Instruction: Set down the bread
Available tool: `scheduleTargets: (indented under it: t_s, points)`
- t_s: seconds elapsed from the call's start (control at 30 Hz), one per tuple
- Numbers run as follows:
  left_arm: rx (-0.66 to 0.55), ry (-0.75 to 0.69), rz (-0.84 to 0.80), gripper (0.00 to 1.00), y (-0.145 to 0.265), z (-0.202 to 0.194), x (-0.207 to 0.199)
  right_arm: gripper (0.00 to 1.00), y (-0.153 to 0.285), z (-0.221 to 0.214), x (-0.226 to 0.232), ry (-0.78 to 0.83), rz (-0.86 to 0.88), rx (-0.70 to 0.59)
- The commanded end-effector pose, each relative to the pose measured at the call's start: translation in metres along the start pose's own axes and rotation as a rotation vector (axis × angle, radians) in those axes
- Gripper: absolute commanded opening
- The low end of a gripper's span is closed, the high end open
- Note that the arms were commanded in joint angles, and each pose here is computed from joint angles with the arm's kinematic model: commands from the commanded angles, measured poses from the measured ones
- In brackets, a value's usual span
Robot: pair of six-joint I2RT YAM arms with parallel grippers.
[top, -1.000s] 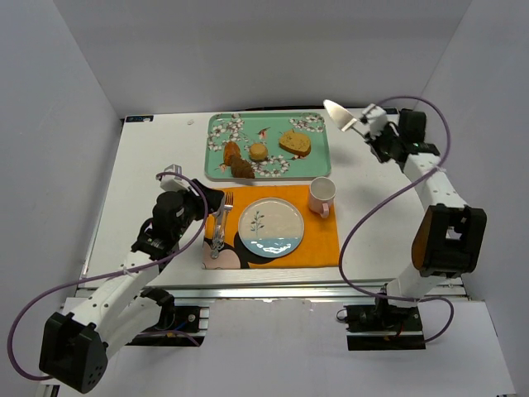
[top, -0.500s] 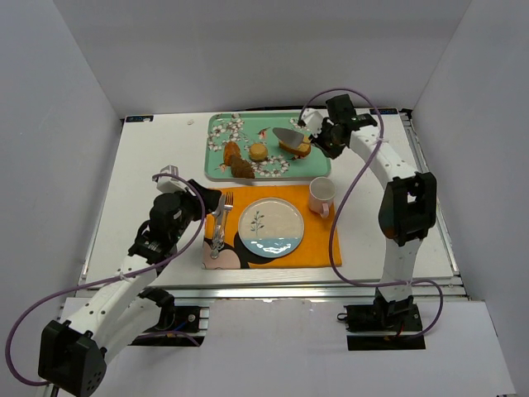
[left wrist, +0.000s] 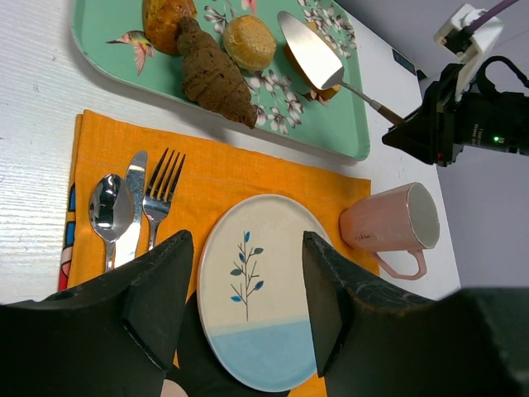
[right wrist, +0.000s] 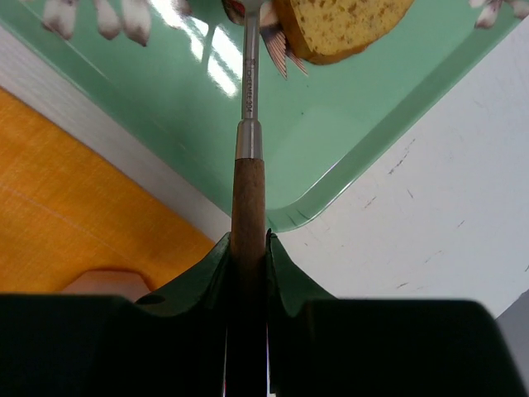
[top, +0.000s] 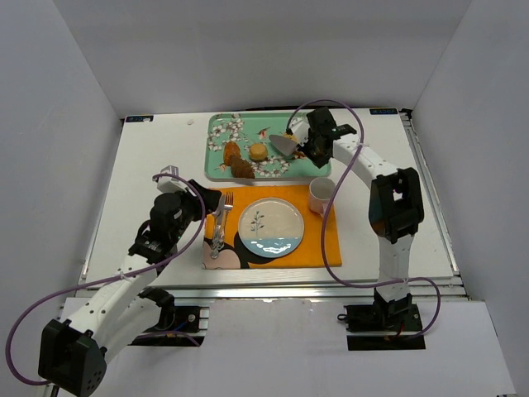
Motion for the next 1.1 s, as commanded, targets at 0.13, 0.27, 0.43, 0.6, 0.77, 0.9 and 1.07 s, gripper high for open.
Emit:
scheduleTargets:
  t_s: [0.13, 0.27, 0.43, 0.6, 0.77, 0.9, 1.07]
  points:
    - [0.005, -0.006, 0.011, 0.65, -0.002, -0.001, 0.001, 0.0, -0.008, 0.005, -0.008, -0.081, -0.078, -0.035]
    - [0.01, -0.014, 0.012, 0.65, -0.005, 0.0, -0.001, 0.0, -0.017, 0.006, 0.001, -0.077, -0.045, -0.029]
    - [0.014, -0.016, 0.015, 0.65, -0.006, 0.0, -0.001, 0.0, -0.024, 0.009, 0.011, -0.06, -0.027, -0.022]
    - [0.011, -0.013, 0.02, 0.65, -0.004, -0.001, 0.001, 0.0, -0.027, 0.011, 0.017, -0.047, -0.024, -0.012]
    - [0.011, -0.012, 0.023, 0.65, -0.004, -0.001, 0.001, 0.0, -0.032, 0.009, 0.027, -0.016, 0.005, 0.009]
    - [0.012, -0.012, 0.024, 0.65, -0.004, -0.002, 0.002, 0.0, -0.031, 0.011, 0.037, 0.021, 0.033, 0.016]
    - [0.013, -0.013, 0.025, 0.65, -0.004, -0.001, 0.001, 0.0, -0.03, 0.011, 0.056, 0.063, 0.078, 0.018]
Point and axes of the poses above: each gripper's point midway between its finger pads, its own y axis back along the fingers, its own x axis along the line the jaws close on, z = x × y, the point moved 7 cm from there along y, back along the fingers, and after that the axes turned 1 degree about -y, right-handed, at the moved point
